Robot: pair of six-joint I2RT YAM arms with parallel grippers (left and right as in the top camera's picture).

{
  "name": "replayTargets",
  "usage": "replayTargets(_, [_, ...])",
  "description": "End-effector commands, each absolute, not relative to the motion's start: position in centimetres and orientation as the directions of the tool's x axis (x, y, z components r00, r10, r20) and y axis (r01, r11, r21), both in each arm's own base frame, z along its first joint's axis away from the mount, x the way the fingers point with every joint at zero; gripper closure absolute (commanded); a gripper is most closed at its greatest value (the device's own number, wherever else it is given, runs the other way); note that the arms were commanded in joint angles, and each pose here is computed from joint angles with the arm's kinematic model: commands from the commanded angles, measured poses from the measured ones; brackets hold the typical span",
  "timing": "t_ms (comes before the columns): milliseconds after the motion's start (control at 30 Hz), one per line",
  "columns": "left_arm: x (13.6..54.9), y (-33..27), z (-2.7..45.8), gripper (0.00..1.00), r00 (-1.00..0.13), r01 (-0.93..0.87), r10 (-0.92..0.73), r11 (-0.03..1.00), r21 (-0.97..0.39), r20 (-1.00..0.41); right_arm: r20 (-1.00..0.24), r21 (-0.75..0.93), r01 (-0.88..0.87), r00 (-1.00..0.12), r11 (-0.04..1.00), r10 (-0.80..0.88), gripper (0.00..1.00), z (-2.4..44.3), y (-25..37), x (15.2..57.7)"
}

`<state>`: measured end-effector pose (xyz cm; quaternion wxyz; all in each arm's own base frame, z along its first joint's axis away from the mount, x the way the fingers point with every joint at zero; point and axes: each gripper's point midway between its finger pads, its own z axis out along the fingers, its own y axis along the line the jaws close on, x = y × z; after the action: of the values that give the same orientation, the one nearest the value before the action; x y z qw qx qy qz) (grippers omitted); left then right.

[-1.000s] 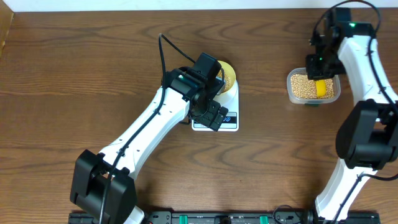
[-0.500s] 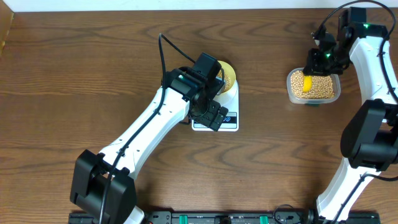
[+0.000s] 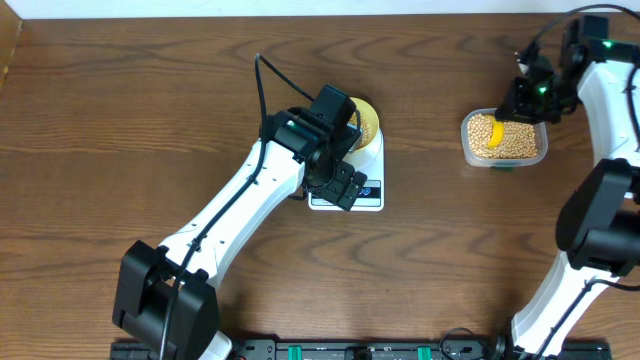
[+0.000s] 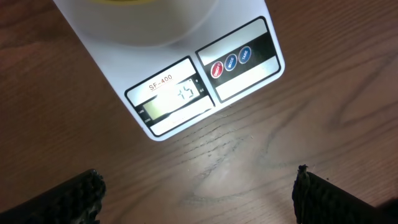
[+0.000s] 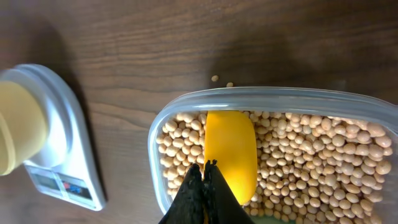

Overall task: Scoop item into bowl and weigh 50g on scale
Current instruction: 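Drag the yellow scoop through the soybeans with the right gripper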

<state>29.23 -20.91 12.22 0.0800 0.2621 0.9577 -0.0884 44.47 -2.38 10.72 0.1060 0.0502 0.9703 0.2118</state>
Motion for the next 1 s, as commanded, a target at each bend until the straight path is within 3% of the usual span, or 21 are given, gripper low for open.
replayTargets(0, [29.3,-20.6,11.8,0.02,-0.856,0.507,0.483,0.854,-0.115,-0.186,-0.190,0.572,0.052,-0.962,0.819,0.194,0.99,12.0,-1.5,45.0])
replayTargets(967, [29.3,-20.6,11.8,0.02,-0.856,0.507,0.483,0.854,-0.115,-0.186,-0.146,0.596,0.159,-0.942,0.787,0.301,0.99,12.1,-5.8,43.8])
